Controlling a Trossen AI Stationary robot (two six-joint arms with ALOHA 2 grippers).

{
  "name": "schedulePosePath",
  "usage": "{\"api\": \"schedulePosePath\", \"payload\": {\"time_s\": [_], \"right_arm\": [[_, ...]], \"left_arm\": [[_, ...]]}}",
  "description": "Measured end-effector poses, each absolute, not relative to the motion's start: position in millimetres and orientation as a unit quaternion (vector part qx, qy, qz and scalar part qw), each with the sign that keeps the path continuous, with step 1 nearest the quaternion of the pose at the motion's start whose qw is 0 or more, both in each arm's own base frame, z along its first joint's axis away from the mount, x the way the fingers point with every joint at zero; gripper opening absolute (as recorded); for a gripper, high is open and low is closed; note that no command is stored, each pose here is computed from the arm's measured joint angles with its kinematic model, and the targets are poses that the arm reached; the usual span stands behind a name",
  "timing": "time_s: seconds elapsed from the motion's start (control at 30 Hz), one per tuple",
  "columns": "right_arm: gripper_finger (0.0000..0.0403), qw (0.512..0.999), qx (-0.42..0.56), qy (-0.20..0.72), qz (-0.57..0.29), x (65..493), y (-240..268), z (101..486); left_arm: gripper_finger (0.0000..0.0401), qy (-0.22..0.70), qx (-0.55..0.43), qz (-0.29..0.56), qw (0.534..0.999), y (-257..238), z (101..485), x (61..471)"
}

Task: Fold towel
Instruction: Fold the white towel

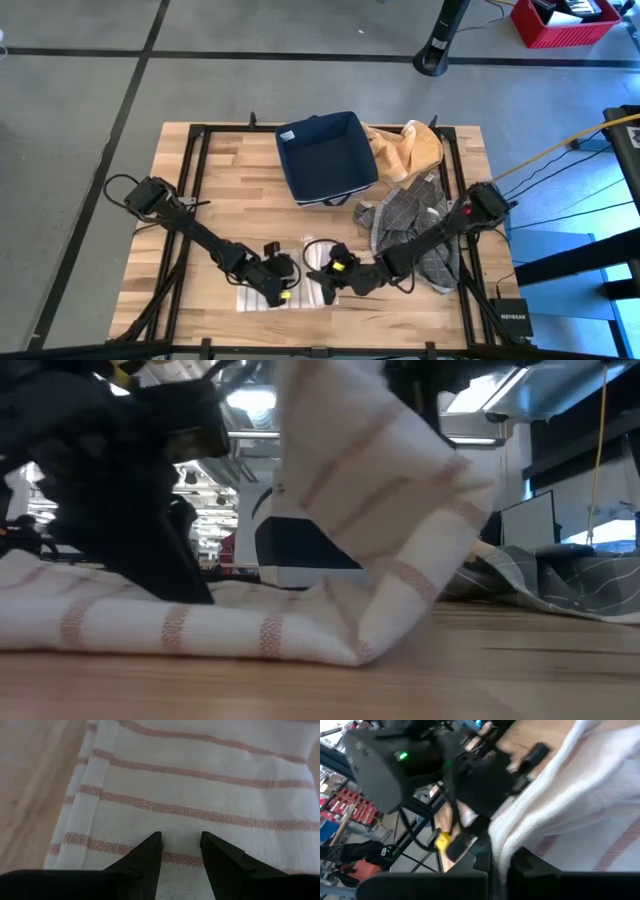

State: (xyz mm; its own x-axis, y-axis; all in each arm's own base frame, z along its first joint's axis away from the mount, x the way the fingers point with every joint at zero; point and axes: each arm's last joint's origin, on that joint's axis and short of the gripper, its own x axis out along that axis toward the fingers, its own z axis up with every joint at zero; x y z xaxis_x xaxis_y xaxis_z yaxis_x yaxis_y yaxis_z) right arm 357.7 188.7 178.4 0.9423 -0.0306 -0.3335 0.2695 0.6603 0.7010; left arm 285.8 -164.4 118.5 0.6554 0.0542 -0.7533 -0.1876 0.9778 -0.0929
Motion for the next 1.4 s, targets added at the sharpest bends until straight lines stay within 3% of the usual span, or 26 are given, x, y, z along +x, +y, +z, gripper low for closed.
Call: {"api": "schedulePosePath", "payload": {"time_s": [0.13,0.27,0.43,0.73,1.4], "right_arm": [[0.002,0.909,0.383,0.148,-0.073,371.6,194.8,178.8],[0.0021,0.913,0.375,0.147,-0.07,376.7,193.8,182.0],[0.0021,0.913,0.371,0.153,-0.075,377.4,191.4,180.6],[0.0021,0.91,0.38,0.148,-0.073,382.4,186.6,184.6],[0.0021,0.89,0.424,0.151,-0.078,439.5,178.4,159.6]], "left_arm": [[0.0131,0.415,-0.082,0.056,0.904,-163.5,125.1,288.3],[0.0131,0.431,-0.083,0.019,0.898,-169.3,155.9,286.6],[0.0131,0.474,-0.083,0.014,0.877,-181.6,182.1,256.1],[0.0131,0.526,-0.063,0.055,0.846,-202.2,141.5,202.6],[0.0131,0.47,-0.075,0.055,0.878,-196.4,124.6,222.2]]}}
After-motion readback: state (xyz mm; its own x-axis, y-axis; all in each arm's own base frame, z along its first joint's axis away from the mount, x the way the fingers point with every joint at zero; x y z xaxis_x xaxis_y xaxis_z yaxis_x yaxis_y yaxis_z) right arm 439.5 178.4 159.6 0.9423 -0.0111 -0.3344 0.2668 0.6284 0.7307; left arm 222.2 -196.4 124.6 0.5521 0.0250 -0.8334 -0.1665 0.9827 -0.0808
